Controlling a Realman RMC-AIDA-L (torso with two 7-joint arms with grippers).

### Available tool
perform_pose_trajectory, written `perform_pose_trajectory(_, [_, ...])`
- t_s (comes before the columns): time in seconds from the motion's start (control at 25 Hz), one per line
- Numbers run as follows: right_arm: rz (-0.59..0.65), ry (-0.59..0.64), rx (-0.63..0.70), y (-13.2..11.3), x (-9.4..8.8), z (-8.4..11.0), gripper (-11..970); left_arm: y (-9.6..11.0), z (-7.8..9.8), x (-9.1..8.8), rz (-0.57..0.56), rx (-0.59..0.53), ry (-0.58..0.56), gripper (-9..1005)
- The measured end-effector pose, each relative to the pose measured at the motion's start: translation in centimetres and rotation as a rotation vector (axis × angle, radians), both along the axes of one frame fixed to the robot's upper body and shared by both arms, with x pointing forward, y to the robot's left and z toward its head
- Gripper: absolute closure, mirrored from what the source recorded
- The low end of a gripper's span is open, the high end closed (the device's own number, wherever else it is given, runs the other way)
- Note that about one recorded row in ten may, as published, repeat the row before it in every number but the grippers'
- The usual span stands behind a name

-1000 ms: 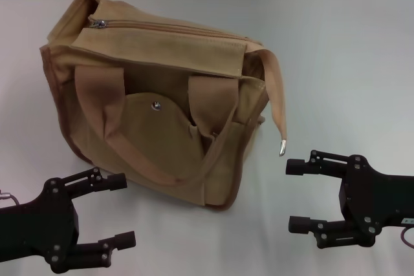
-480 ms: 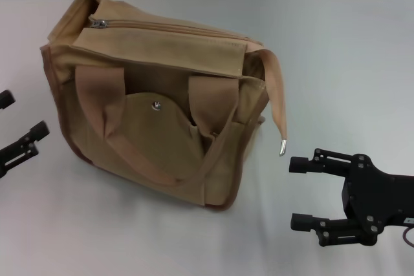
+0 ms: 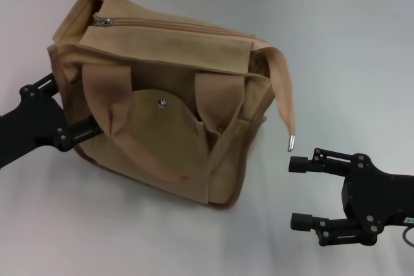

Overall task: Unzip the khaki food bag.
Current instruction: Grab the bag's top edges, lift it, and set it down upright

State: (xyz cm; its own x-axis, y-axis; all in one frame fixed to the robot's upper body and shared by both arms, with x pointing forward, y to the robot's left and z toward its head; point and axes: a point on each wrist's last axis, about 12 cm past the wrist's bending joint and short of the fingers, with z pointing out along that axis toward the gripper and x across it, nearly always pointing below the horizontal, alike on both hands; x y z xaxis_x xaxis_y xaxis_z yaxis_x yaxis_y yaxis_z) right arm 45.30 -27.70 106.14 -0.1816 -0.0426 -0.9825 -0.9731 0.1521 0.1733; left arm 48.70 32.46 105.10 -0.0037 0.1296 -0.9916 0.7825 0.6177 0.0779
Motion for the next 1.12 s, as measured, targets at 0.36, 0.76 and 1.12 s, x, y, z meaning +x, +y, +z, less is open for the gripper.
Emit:
perform_pose_trajectory(0.36, [-0.010,-0.004,0.003,-0.1,0.1,0.0,132,-0.6,0.2,0.7,0.009,-0.035,0.017,335])
perform_pose_trajectory(0.76, [-0.035,-0.011,0.015,-0.4,0.1,0.2,132,-1.3,0.4,0.8,-0.015,-0.073,-0.003,685])
perform_pose_trajectory(1.12, [-0.140,-0.065,0.124,-2.1,-0.5,1.2,132,-1.4,1.8,1.3,-0.013,-0.145,-0.073,789])
